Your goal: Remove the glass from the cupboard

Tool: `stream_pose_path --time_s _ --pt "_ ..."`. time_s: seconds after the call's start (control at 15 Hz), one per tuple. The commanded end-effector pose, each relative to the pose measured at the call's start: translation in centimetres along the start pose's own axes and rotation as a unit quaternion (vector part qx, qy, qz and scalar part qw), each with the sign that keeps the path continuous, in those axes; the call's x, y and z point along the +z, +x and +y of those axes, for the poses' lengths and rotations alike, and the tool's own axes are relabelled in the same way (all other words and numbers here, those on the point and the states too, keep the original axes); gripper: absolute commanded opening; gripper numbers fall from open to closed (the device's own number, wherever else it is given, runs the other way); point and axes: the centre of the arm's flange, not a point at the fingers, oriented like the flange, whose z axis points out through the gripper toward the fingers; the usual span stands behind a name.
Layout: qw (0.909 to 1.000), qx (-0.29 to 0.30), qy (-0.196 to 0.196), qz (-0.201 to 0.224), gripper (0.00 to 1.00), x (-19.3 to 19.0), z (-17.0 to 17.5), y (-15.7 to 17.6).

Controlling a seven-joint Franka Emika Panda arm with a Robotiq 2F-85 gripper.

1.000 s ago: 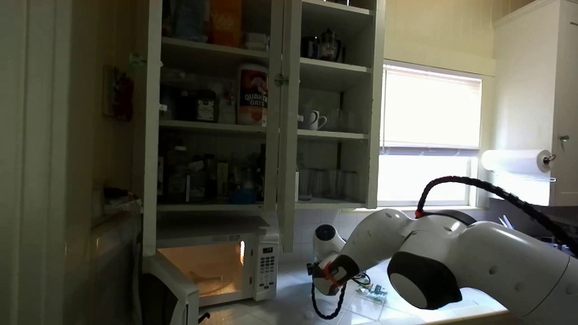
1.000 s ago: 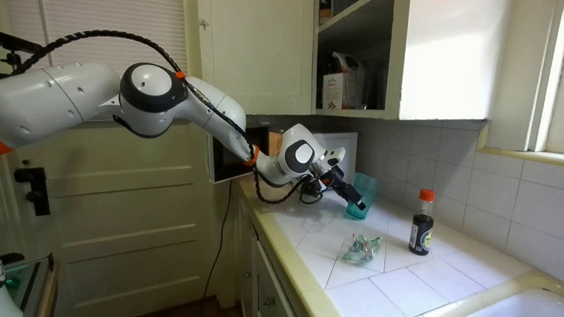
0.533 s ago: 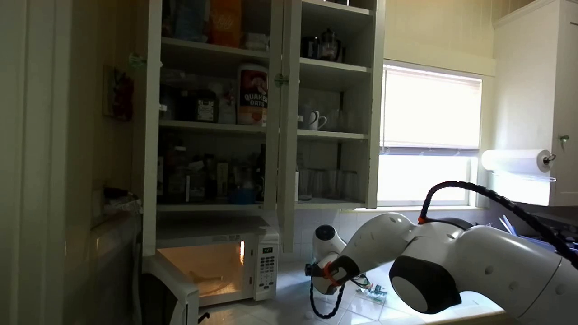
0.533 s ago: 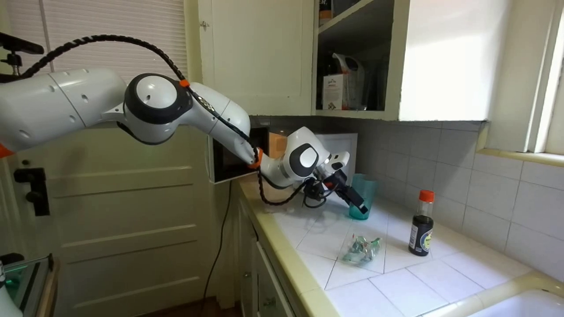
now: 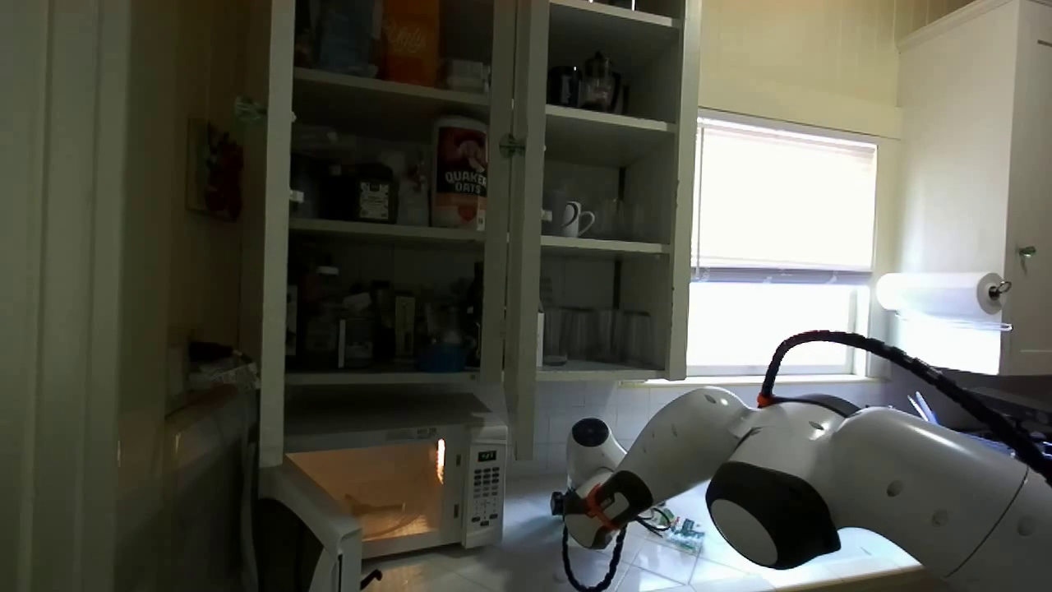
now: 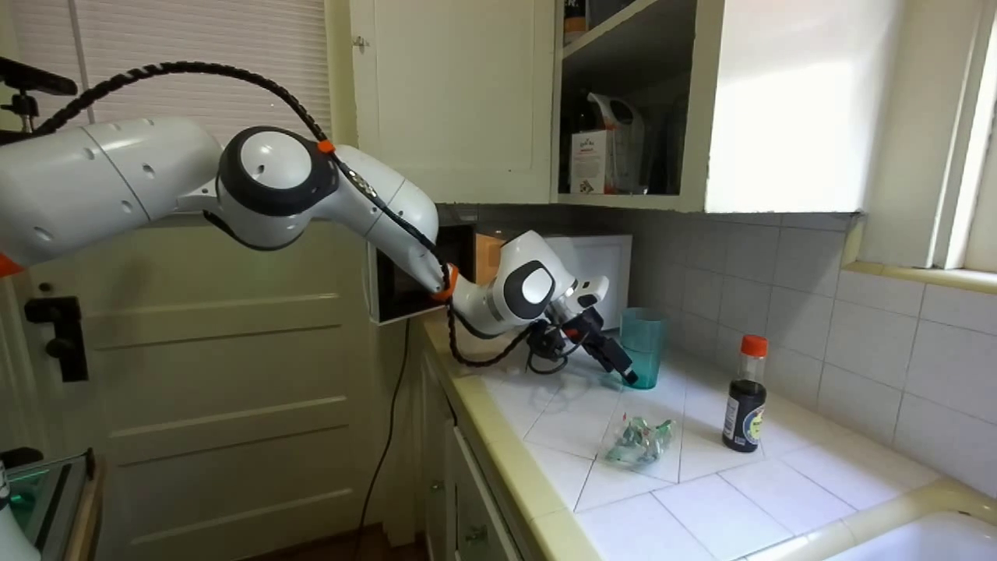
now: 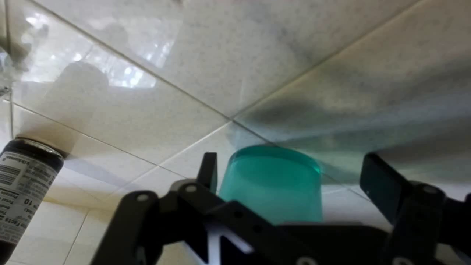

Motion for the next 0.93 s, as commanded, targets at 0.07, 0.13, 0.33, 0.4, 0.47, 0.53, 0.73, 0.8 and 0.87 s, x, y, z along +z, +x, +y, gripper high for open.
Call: stream_pose_path --time_s 0.07,0.13,0.33,0.4,0.47,0.53,0.73,0.8,0.87 --pt "0.9957 -0.045 0.060 -0.055 1.00 -6.3 2.1 -5.5" --pt "0.9933 -0.056 0.075 -0.067 1.00 -6.9 2.2 -5.7" --pt "0.9865 -0.090 0.104 -0.089 1.00 -8.9 2.5 -6.6" --pt "0.9828 -0.102 0.105 -0.112 1.00 -9.6 2.9 -6.9" --pt "0.9821 -0.098 0.100 -0.126 1.00 -10.1 3.5 -7.4" --pt "0.9811 -0.095 0.097 -0.138 1.00 -10.5 4.3 -7.9" --pt "0.9788 -0.102 0.089 -0.153 1.00 -12.3 7.4 -9.7" --pt "0.9798 -0.102 0.094 -0.145 1.00 -12.9 8.5 -10.2" --pt "0.9808 -0.105 0.096 -0.134 1.00 -13.7 9.6 -10.8"
